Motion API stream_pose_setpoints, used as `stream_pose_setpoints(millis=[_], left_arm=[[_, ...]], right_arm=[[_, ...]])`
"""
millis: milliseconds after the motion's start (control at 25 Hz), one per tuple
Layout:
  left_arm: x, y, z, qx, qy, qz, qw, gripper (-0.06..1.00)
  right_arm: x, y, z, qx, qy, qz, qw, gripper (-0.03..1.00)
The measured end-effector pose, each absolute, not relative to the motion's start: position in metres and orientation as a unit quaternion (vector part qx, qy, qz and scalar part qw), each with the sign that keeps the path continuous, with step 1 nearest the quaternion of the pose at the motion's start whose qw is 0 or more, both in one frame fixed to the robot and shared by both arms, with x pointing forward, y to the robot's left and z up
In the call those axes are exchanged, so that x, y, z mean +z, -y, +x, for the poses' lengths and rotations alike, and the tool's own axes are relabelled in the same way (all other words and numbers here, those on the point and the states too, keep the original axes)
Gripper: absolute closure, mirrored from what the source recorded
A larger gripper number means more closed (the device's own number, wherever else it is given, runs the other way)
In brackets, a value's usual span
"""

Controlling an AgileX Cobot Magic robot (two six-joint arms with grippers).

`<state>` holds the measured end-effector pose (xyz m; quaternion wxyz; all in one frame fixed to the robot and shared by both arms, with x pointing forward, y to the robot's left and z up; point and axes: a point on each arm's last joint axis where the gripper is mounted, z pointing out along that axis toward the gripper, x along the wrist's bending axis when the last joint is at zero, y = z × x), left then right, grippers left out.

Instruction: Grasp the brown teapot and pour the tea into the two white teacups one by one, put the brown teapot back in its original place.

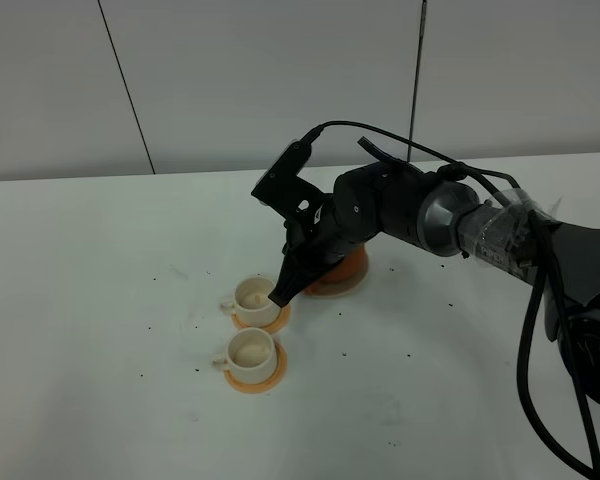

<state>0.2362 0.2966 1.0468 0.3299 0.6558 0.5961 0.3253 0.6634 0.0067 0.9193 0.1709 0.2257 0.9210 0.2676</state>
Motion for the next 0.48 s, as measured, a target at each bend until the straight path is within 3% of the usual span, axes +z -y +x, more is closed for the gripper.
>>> stream_pose_setpoints(millis=[480], left_arm=[[1.047, -0.297, 0.236, 0.325, -0.596, 0.656, 0.33, 0.71]], right_arm=[[0.929, -0.004, 0.66, 0.261, -0.925, 0.227, 0.159, 0.95]])
